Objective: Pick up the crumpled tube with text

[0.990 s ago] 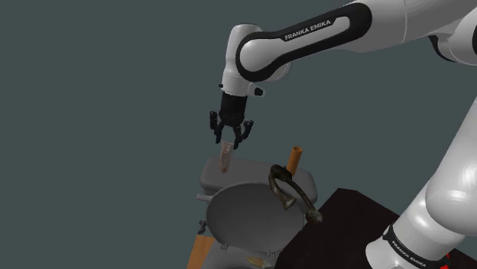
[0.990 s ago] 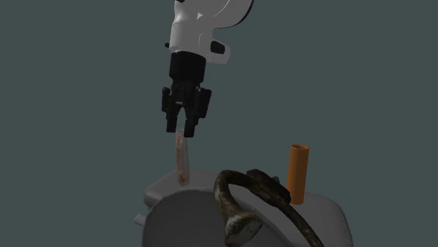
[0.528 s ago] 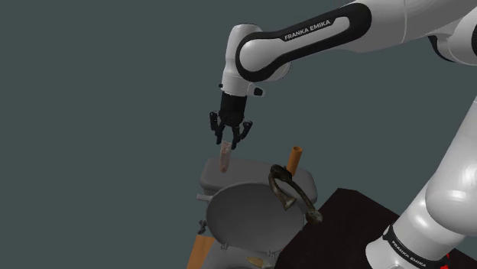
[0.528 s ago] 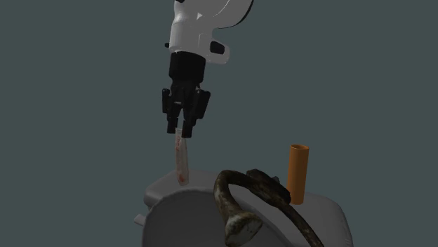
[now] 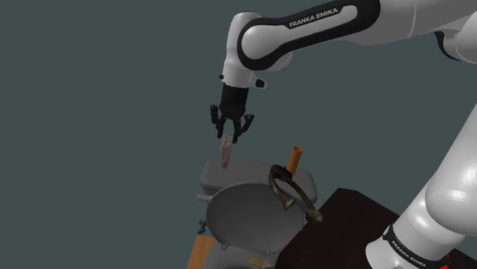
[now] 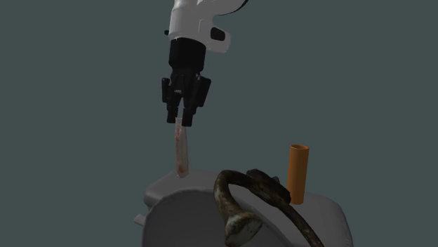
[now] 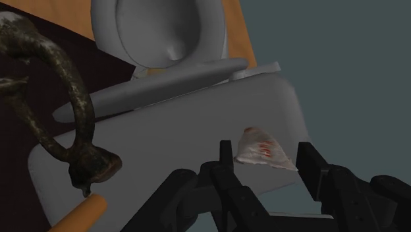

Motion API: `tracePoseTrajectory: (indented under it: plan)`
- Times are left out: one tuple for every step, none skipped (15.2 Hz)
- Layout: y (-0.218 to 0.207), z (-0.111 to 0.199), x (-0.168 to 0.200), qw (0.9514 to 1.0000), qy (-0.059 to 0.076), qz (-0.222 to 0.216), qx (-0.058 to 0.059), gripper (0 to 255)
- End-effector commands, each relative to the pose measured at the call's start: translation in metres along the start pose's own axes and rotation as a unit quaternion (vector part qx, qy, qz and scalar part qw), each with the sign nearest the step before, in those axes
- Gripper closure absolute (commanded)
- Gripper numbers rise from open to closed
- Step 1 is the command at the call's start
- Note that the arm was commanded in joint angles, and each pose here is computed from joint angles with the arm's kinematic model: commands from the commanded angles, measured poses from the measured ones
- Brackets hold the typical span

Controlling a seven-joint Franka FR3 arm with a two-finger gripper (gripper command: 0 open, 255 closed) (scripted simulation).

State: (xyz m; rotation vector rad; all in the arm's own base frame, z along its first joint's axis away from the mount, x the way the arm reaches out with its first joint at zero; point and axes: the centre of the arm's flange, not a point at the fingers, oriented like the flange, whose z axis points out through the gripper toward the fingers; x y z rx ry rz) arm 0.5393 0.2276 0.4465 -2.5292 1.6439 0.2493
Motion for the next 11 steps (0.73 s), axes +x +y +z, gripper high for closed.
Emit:
tracePoseTrajectory:
  plan:
    - [-0.001, -0.010, -0.002, 1.0000, 0.000, 0.000, 0.000, 255]
    - [-0.001, -0.016, -0.003, 1.0000, 0.000, 0.000, 0.000, 255]
    - [-0.001, -0.021, -0.004, 1.0000, 0.000, 0.000, 0.000, 255]
    - [-0.001, -0.026, -0.005, 1.0000, 0.000, 0.000, 0.000, 255]
    - [-0.001, -0.031, -0.006, 1.0000, 0.000, 0.000, 0.000, 255]
    - [-0.001, -0.036, -0.007, 1.0000, 0.000, 0.000, 0.000, 255]
    - [-0.001, -0.042, -0.008, 1.0000, 0.000, 0.000, 0.000, 255]
    - [-0.001, -0.047, -0.009, 1.0000, 0.000, 0.000, 0.000, 255]
    - [-0.001, -0.052, -0.010, 1.0000, 0.000, 0.000, 0.000, 255]
    - [-0.001, -0.053, -0.011, 1.0000, 0.000, 0.000, 0.000, 255]
    - [-0.001, -0.053, -0.011, 1.0000, 0.000, 0.000, 0.000, 255]
